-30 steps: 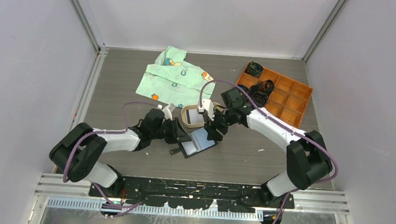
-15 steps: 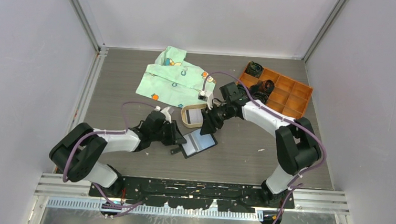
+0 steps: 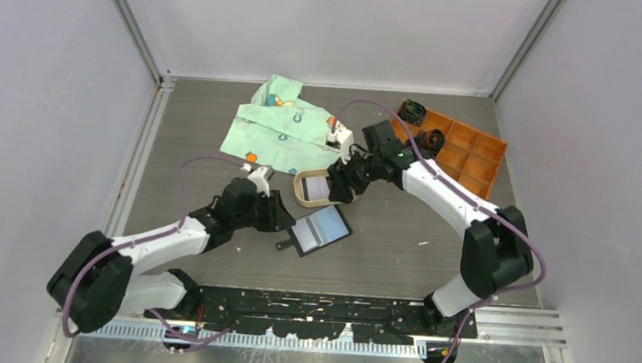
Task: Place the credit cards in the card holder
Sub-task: Turn over the card slot in the card holder.
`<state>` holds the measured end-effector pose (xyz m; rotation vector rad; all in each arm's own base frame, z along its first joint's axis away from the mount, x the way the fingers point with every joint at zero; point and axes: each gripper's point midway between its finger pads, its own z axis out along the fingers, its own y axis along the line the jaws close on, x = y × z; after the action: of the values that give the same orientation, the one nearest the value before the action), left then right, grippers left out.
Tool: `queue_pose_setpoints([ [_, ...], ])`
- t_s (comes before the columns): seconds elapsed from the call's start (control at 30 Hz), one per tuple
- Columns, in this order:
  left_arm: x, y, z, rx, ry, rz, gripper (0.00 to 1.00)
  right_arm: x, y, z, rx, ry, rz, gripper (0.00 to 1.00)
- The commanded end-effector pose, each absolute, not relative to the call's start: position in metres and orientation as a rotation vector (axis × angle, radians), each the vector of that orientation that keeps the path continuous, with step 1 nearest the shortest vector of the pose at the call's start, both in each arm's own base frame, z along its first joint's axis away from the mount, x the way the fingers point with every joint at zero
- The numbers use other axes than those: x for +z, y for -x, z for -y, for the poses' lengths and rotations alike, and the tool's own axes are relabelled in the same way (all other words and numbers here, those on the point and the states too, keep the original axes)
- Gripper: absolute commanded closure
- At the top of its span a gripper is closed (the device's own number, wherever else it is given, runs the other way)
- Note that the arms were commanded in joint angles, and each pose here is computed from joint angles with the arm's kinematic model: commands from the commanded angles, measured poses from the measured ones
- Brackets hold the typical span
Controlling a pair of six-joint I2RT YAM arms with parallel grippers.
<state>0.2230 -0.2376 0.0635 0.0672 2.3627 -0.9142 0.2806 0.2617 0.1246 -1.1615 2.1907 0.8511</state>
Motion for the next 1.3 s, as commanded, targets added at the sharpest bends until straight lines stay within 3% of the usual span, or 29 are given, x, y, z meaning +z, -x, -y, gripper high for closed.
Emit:
queue_pose_setpoints([
  [0.0,0.118,-0.242,0.235,-0.913,-0.141,-2.158,0.59,0.196,-0.315,-0.247,0.586,1.184,-1.955,0.23],
  [0.03,0.126,-0.241,0.235,-0.932,-0.14,-2.126,0.53,0.203,-0.315,-0.249,0.62,1.18,-1.95,0.06],
  [0.13,0.146,-0.235,0.241,-1.039,-0.123,-2.047,0.43,0.211,-0.302,-0.265,0.9,1.151,-2.017,0.0],
  [0.17,0.15,-0.233,0.244,-1.081,-0.115,-2.027,0.43,0.211,-0.292,-0.272,1.014,1.139,-2.049,0.02],
  [0.23,0.152,-0.228,0.249,-1.159,-0.088,-2.015,0.44,0.199,-0.277,-0.287,1.164,1.125,-2.065,0.14],
  [0.37,0.136,-0.222,0.253,-1.248,0.009,-2.048,0.5,0.147,-0.26,-0.285,1.163,1.121,-2.105,0.43],
  [0.6,0.099,-0.224,0.264,-1.336,0.136,-2.126,0.68,0.085,-0.244,-0.294,1.057,1.261,-2.308,0.59],
  [0.87,0.065,-0.227,0.281,-1.407,0.189,-2.221,0.7,0.053,-0.23,-0.305,1.028,1.322,-2.478,0.56],
  [1.27,0.048,-0.23,0.281,-1.349,0.177,-2.293,0.64,0.043,-0.237,-0.3,0.94,1.275,-2.564,0.51],
])
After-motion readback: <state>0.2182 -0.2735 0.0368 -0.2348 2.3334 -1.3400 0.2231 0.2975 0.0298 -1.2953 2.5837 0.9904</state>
